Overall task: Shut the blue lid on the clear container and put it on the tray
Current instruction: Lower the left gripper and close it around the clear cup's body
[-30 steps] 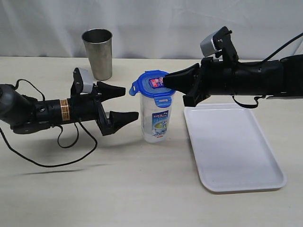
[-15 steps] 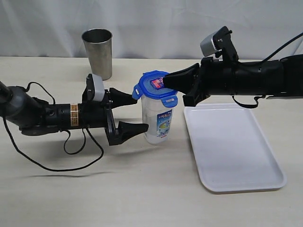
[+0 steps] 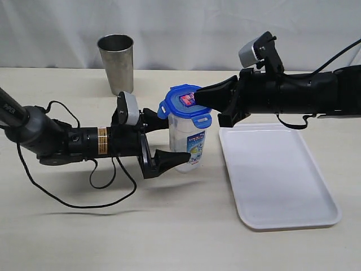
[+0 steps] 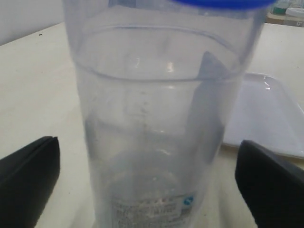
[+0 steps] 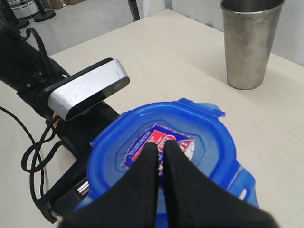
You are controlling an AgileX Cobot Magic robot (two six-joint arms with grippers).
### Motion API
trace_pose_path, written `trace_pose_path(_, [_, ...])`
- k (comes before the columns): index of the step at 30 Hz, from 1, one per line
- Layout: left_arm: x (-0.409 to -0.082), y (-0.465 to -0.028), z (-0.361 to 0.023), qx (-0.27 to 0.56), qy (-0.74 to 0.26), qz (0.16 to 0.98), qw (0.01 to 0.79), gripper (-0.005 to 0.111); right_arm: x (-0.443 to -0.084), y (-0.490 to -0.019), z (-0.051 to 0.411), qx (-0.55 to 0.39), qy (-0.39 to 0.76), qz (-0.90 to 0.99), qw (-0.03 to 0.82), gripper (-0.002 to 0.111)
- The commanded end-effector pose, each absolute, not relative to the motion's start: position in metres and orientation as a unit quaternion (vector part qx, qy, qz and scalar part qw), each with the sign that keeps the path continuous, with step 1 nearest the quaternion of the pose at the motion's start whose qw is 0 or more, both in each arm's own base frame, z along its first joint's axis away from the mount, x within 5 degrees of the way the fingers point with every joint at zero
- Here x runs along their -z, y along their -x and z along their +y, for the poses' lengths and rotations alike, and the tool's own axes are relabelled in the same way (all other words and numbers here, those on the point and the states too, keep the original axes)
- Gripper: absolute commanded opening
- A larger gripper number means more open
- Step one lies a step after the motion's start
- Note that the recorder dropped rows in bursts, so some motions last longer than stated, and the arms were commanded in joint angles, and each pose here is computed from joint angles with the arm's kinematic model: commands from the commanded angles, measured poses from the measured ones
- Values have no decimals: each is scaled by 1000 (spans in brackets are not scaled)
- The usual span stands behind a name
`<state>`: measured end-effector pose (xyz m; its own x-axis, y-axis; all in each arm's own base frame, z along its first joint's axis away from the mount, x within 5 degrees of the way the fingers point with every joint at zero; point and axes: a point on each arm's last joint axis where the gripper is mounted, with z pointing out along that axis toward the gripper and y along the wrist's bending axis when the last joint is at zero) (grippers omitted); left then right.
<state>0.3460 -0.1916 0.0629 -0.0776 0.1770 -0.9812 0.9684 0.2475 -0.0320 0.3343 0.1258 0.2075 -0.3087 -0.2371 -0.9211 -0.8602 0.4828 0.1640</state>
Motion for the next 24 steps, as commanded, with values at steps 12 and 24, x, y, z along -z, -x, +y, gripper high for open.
trace_pose_path(12, [-67, -347, -196, 416, -431, 617, 510, 93, -205, -333, 125, -330, 388, 737, 445, 5])
trace_pose_path(24, [-65, -338, -221, 405, -433, 623, 510, 93, -205, -333, 125, -331, 388, 737, 443, 5])
